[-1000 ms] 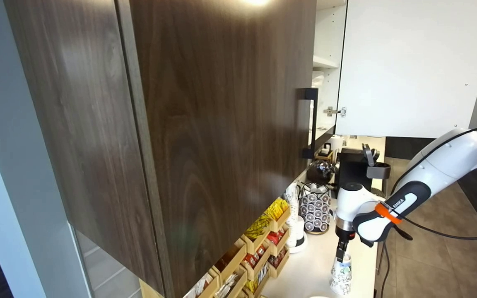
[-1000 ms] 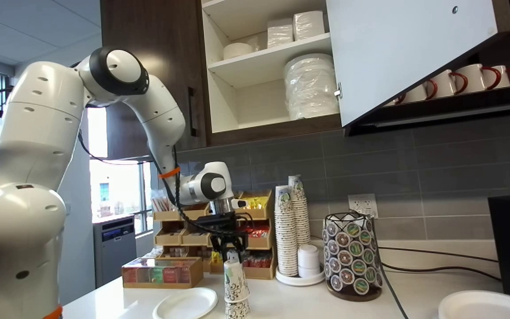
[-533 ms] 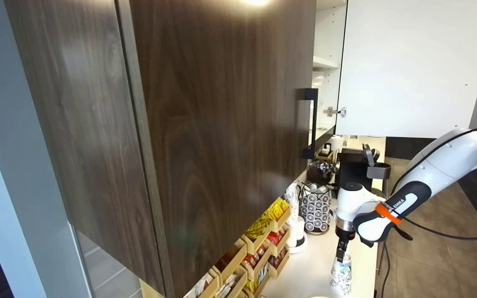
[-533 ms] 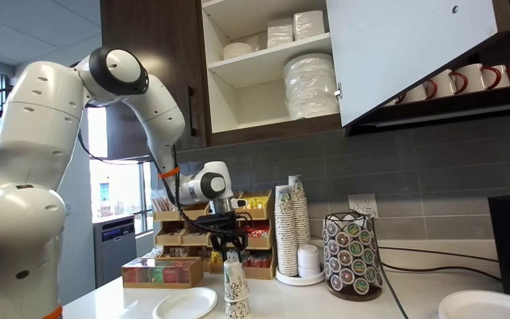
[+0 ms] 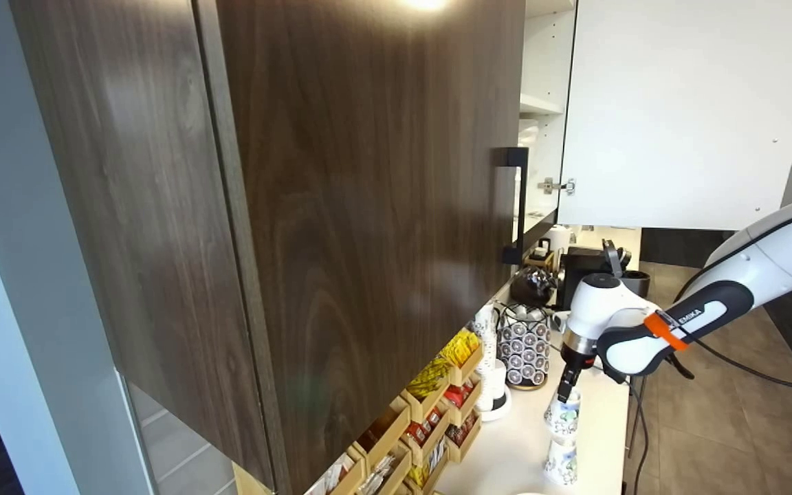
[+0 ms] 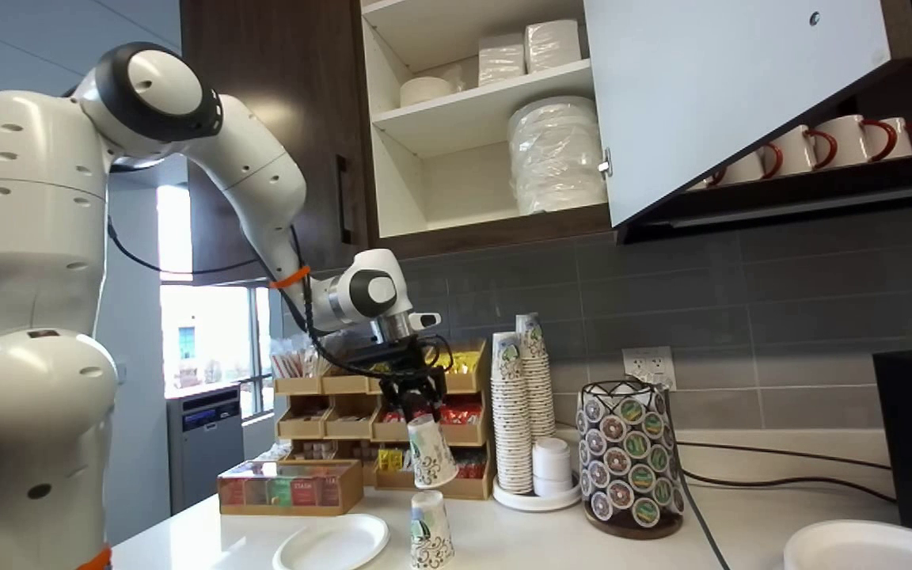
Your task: Unstack the two coffee cups on the counter
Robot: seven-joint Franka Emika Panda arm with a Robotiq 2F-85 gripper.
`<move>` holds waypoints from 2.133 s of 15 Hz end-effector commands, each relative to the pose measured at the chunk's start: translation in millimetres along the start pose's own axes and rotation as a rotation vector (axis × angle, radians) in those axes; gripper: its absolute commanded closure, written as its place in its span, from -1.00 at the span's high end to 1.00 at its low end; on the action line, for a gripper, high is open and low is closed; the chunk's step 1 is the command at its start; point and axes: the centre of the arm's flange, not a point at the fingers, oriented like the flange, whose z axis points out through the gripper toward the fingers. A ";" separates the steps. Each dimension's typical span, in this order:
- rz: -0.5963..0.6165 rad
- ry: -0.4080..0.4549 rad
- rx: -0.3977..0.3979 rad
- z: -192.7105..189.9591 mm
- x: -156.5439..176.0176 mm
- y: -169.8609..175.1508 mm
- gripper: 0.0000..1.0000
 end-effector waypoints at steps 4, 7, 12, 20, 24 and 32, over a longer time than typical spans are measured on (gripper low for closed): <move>0.116 0.057 0.006 -45.6 -43.6 42.8 -0.24; 0.118 0.044 -0.010 -43.5 -31.1 44.5 0.26; 0.273 -0.023 -0.004 -8.3 -44.2 90.0 -0.24; 0.354 -0.141 0.079 83.3 -54.4 139.7 -0.24; 0.215 -0.100 0.069 107.9 -37.3 144.9 -0.24; 0.072 -0.062 0.117 146.9 -24.8 139.0 -0.24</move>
